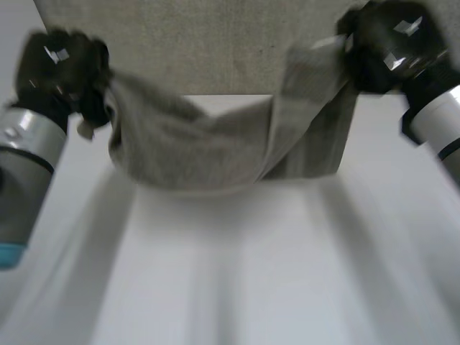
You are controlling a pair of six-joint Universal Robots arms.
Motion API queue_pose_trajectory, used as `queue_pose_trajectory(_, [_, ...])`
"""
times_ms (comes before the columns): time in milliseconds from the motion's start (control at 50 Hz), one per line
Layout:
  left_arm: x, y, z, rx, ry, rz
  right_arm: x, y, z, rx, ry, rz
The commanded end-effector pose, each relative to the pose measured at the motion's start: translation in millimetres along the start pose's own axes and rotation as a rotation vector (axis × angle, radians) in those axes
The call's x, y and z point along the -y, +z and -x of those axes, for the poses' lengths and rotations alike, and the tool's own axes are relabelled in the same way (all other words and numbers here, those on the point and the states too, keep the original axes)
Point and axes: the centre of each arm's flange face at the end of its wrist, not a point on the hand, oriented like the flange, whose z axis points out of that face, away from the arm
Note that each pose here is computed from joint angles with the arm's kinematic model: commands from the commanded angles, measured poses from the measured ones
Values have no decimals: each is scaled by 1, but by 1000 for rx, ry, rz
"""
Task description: Fold the towel.
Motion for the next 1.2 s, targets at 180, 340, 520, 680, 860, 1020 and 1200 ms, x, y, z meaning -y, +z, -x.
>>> queue_pose_trajectory(180, [36, -12, 10, -11, -162, -1, 29, 0, -41, -96, 95, 124])
queue_pose_trajectory(340, [-55, 7, -20, -98, -169, 356, -46, 16, -27, 8, -51, 439])
queue_pose_trajectory(520, [-61, 53, -36, -140, -175, 365, -80, 57, -16, 75, -94, 435])
queue_pose_trajectory(680, [18, 91, -16, -53, -182, -28, -20, 96, -32, -29, -182, -89])
queue_pose_trajectory(860, [18, 83, -11, -48, -178, -19, -22, 73, -28, 4, -4, -4])
queue_pose_trajectory(1020, [-61, 39, -35, -149, -172, 316, -89, 31, -14, 129, 62, 473])
queue_pose_trajectory(1200, [-112, -4, -54, -299, -105, 484, -147, 3, -26, 143, 18, 775])
